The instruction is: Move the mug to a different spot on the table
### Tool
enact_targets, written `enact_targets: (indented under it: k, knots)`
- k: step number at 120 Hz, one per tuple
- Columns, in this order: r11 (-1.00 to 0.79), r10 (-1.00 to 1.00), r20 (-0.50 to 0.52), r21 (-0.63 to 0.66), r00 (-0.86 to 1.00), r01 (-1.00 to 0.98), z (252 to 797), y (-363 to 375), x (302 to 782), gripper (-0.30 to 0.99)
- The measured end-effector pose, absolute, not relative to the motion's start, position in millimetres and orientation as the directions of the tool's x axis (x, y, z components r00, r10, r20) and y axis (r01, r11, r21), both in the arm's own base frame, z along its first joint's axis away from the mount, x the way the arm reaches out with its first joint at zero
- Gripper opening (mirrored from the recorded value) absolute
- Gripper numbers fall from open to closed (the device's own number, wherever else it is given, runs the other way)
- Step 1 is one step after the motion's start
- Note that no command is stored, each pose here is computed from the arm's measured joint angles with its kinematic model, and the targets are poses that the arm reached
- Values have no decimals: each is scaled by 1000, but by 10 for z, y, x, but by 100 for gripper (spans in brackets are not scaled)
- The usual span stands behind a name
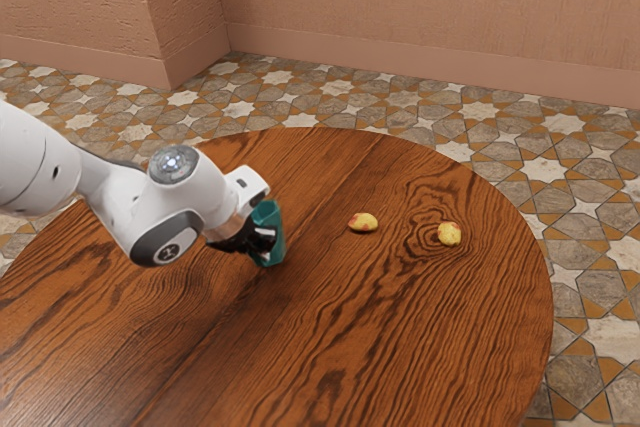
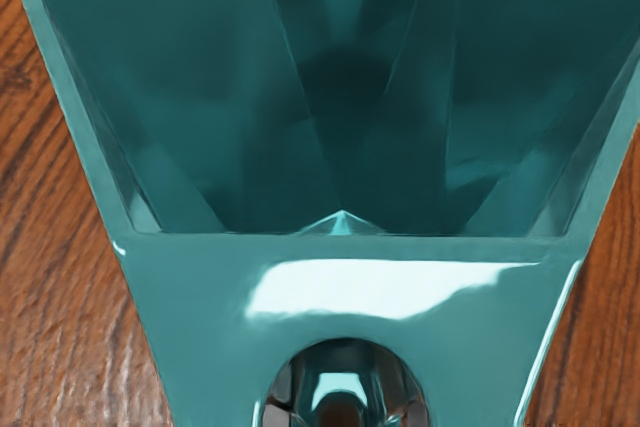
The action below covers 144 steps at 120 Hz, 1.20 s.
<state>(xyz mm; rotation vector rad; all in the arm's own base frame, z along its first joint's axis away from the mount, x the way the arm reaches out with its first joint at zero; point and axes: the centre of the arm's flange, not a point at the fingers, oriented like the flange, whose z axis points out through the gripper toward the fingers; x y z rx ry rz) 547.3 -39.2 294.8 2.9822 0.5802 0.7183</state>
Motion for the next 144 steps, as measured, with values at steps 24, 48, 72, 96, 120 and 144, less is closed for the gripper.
enact_targets:
  k: [24, 48, 72, 96, 120, 144]
  knots:
    - [-914, 399, 423, 109, 813, 392, 2919, -289, 5406, -2]
    - [-902, 424, 419, 112, 803, 418, 2906, -227, 5406, -2]
    - [-898, 433, 418, 119, 798, 425, 2904, -251, 5408, 21]
    - [-889, 450, 405, 116, 796, 444, 2890, -259, 5386, 51]
    - [-882, 463, 372, 99, 805, 461, 2919, -384, 5243, 62]
    - [-862, 494, 372, 94, 786, 497, 3239, -422, 5155, 66]
